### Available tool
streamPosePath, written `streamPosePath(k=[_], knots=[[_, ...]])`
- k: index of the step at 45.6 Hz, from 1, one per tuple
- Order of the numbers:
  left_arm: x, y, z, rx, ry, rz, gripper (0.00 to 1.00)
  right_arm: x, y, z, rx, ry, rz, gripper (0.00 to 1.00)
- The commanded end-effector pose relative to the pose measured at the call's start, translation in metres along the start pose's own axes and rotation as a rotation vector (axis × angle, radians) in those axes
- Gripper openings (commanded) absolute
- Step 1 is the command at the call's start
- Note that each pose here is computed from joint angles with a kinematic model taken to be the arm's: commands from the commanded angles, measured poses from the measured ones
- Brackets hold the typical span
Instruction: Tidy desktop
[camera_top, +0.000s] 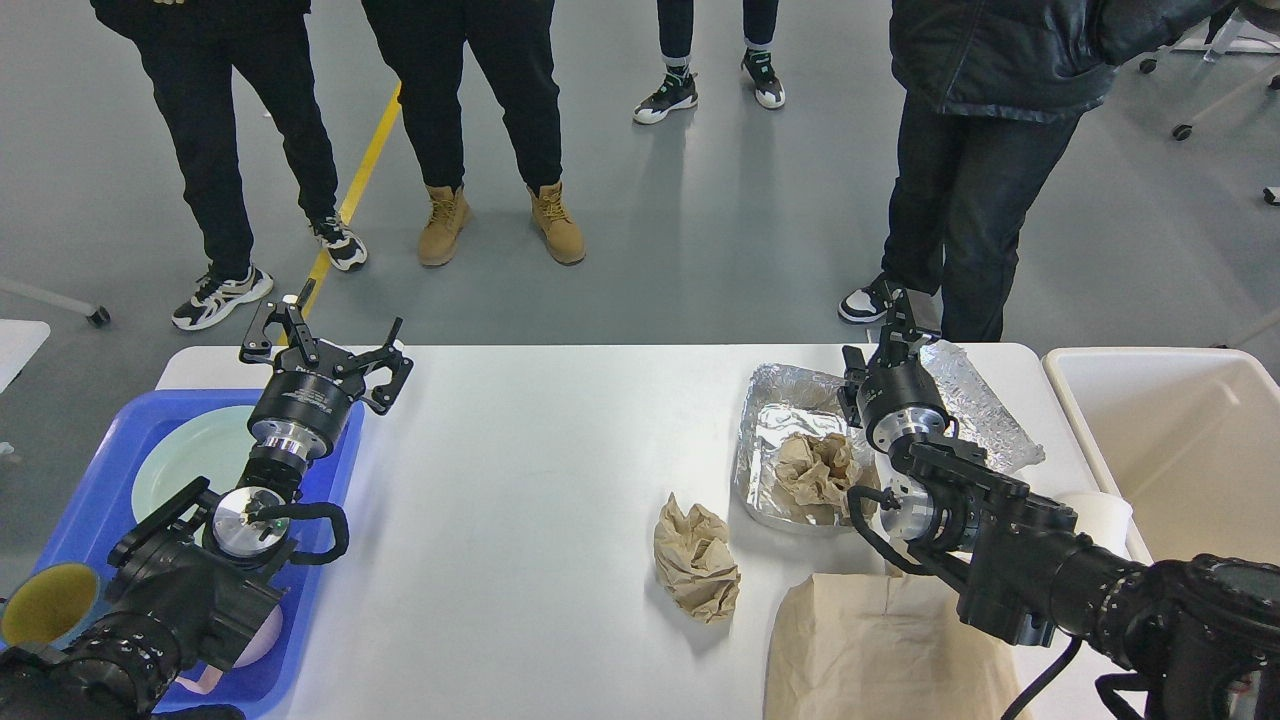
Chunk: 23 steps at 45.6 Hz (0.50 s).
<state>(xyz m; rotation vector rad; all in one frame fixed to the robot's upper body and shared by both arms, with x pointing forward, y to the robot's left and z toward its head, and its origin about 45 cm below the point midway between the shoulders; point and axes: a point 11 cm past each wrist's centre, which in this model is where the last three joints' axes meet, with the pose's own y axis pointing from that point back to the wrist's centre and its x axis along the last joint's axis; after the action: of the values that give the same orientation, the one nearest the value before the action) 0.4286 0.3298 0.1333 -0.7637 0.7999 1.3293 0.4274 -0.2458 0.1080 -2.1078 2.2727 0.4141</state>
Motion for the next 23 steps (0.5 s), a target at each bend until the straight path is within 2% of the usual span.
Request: streamPosePath(k=[1,23], knots=[[0.0,0.0,0.0,0.001,0.0,0.0,0.96,0.0,0.0,0.0,0.0,0.0,0.0,1.0],[0.0,0.0,0.0,0.001,0.0,0.0,0.96,-0.0008,0.0001,0.0003,-0.001,-0.001,-0.001,1.0]])
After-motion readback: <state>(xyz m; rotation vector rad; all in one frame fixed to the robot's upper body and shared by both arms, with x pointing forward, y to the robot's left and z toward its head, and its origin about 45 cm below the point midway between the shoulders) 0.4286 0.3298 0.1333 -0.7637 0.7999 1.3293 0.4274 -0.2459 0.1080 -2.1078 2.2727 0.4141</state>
